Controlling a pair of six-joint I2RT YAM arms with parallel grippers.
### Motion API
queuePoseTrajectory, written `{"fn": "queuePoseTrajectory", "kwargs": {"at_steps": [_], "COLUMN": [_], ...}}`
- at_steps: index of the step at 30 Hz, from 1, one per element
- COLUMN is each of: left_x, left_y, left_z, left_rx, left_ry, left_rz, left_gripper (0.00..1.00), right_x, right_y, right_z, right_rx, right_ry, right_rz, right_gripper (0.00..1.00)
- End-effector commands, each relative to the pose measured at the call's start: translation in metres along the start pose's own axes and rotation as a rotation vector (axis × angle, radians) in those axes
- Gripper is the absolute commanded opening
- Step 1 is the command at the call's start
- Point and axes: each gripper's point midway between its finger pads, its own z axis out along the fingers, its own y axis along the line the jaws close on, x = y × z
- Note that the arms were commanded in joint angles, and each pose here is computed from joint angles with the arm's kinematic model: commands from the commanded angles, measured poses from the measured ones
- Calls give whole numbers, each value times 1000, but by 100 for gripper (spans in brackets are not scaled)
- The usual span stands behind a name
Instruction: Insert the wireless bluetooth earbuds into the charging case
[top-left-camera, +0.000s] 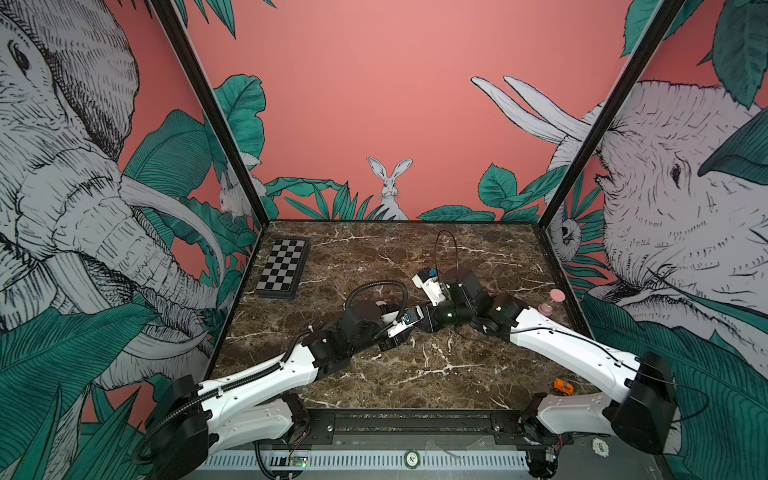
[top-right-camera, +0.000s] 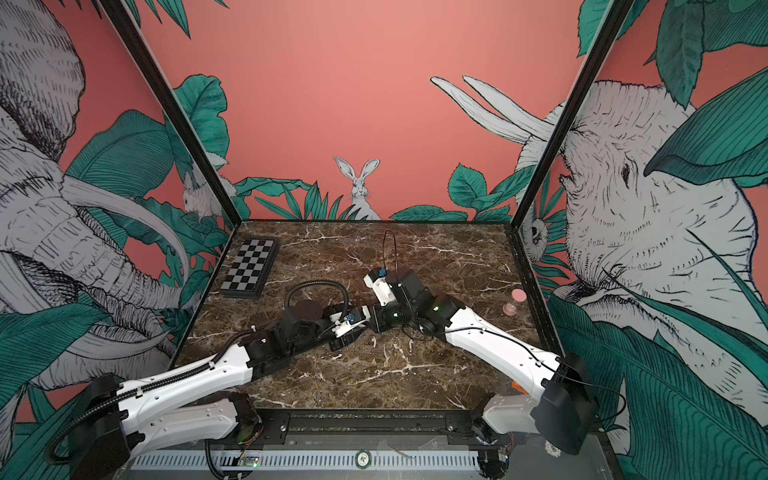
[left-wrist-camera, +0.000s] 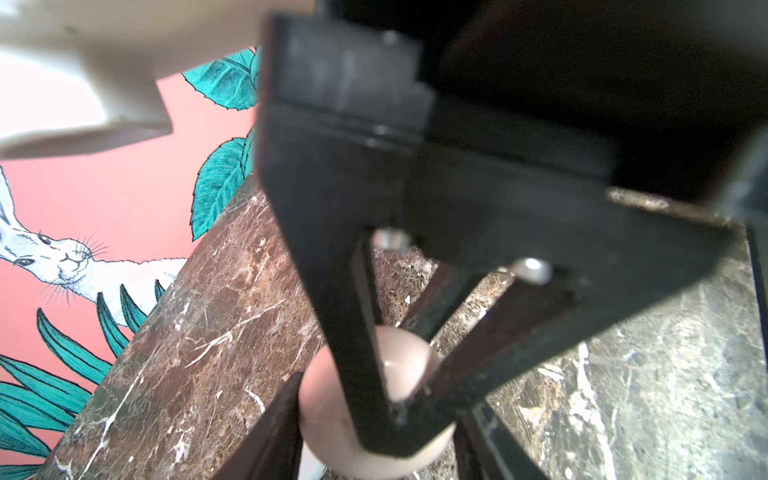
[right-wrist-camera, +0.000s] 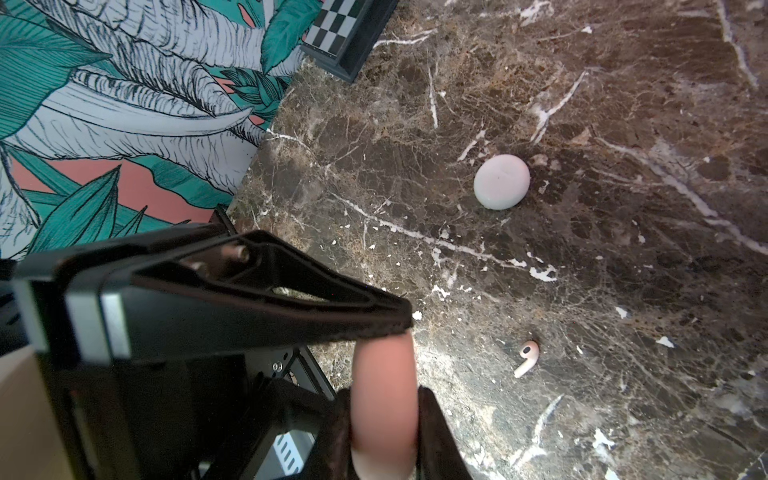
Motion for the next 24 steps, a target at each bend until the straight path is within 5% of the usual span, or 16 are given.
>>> {"fn": "queuePoseTrajectory", "kwargs": {"at_steps": [1,3,4,13,24], "left_x": [-33,-37,-39,-60,-63], "left_y": [5,3,0,-23,-19], "left_z": [-15,-20,-23,-67,-110], "left_rx": [4,19,43,225,388], "left_ry": [-118,-128,-131,-149,-227], "left_rz": [-37,-67,-77,-185,-440], "left_gripper": [67,97,99,99,95], "right_x": [-12,-16,-18,-19,12], "right_y": [17,17,18,24,78], "right_z": [-19,-27,-32,-65,-79], "right_rx": [-33,-31,-35,-100,-421], "right_ry": [-59,-80,-91,-144,-61], "right_rz": [-72,-89,-98,-172,-329], "right_gripper": [0,0,0,0,0]}}
